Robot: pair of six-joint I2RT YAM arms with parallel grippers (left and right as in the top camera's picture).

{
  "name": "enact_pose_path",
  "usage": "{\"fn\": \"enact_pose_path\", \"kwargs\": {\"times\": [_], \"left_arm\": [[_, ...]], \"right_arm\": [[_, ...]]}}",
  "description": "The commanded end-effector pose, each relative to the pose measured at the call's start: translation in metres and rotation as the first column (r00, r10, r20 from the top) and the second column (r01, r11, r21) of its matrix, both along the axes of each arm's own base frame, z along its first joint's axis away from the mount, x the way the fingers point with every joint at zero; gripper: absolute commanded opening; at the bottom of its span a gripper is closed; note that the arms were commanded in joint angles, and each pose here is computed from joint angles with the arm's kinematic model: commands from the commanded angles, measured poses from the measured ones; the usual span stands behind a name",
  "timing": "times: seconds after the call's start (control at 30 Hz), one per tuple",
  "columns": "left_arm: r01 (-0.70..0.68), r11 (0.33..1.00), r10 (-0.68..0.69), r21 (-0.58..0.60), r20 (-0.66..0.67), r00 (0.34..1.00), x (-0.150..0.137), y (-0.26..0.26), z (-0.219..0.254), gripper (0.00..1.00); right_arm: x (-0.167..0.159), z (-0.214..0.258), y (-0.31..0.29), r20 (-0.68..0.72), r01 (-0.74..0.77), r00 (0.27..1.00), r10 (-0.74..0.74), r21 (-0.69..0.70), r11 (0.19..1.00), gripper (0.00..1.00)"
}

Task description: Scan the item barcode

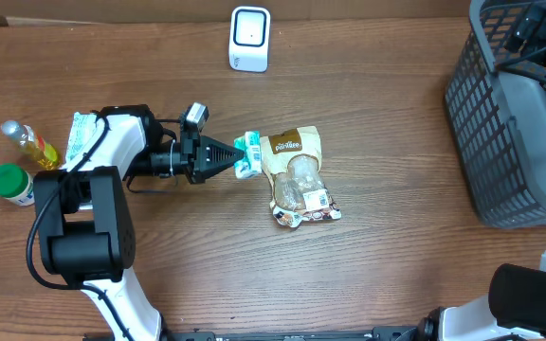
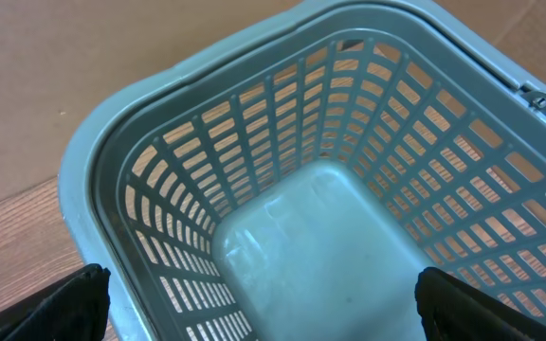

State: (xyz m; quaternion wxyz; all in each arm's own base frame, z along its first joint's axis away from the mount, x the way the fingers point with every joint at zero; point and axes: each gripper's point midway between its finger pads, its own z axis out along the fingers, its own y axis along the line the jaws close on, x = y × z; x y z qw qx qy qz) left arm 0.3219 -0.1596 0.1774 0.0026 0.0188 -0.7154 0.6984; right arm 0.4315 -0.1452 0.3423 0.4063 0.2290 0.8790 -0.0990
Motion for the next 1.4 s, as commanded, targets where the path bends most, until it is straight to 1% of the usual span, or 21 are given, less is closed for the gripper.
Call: {"fn": "enact_pose_path", "kwargs": {"times": [0.0, 0.3, 0.43, 0.77, 1.37], "left_arm": [[-0.006, 1.0, 0.007, -0.029, 0.045, 0.999, 0.002, -0.004, 0.006, 0.04], [0.098, 0.994, -0.1, 0.047, 0.037, 0.994, -0.026, -0.012, 0.002, 0.04], [0.141, 0.987, -0.144, 0.078, 0.029, 0.989, -0.034, -0.014, -0.004, 0.04], [0.18, 0.98, -0.183, 0.079, 0.029, 0.983, -0.041, -0.025, -0.004, 0.04], [0.182, 0.98, -0.186, 0.079, 0.046, 0.982, -0.041, -0.025, -0.004, 0.04]], "right_arm": [[-0.002, 0.012, -0.001, 0.03, 0.011, 1.0, -0.01, -0.011, 1.0, 1.0], [-0.002, 0.012, -0.001, 0.03, 0.011, 1.0, -0.01, -0.011, 1.0, 1.0], [-0.002, 0.012, -0.001, 0.03, 0.011, 1.0, -0.01, -0.011, 1.0, 1.0], [-0.002, 0.012, -0.001, 0.03, 0.011, 0.999, -0.01, -0.011, 1.0, 1.0], [-0.002, 0.012, -0.001, 0.03, 0.011, 1.0, -0.01, -0.011, 1.0, 1.0]]}}
